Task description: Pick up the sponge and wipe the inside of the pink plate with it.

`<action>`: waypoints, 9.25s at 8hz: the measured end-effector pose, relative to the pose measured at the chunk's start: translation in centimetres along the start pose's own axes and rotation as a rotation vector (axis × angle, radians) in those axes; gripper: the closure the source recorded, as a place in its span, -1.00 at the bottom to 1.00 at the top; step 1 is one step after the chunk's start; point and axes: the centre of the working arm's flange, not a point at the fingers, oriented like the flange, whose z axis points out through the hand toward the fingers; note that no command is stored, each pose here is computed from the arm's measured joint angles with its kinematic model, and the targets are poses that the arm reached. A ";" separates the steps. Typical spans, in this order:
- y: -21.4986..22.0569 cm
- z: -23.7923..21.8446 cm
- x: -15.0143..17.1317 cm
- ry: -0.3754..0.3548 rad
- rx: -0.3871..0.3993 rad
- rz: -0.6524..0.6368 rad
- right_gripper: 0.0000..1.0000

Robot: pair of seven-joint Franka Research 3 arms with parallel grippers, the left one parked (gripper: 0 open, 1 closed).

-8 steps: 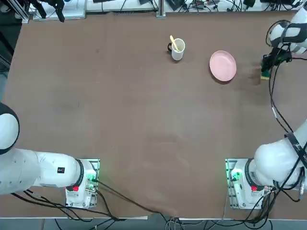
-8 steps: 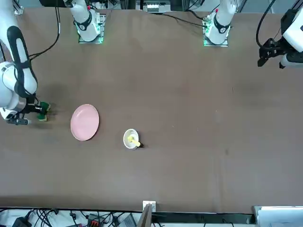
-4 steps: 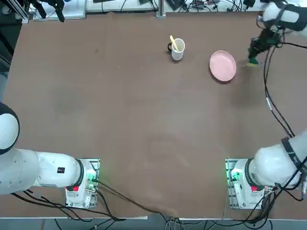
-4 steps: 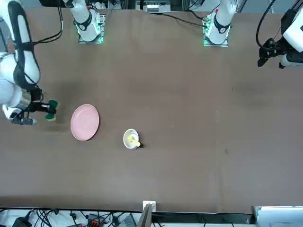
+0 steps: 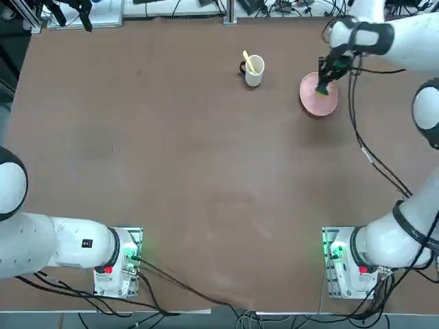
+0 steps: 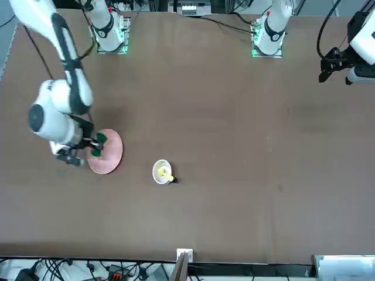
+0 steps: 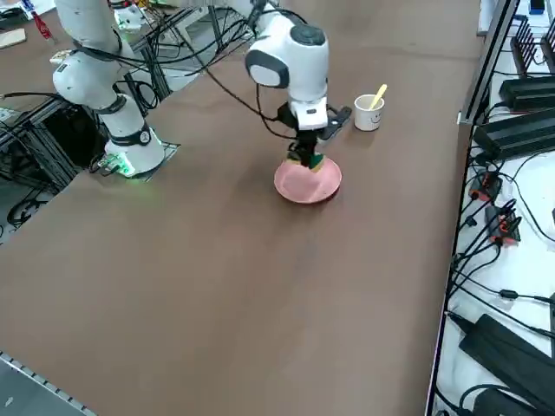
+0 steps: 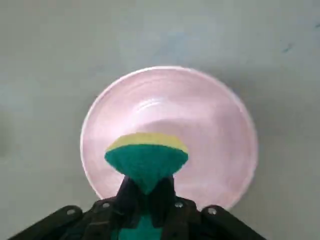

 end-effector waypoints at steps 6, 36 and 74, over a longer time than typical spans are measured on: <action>2.0 5.7 0.0 -0.080 -0.046 0.054 0.81; -4.3 6.7 -2.0 -0.036 -0.190 0.240 0.81; 6.6 5.8 0.9 -0.106 -0.088 0.050 0.81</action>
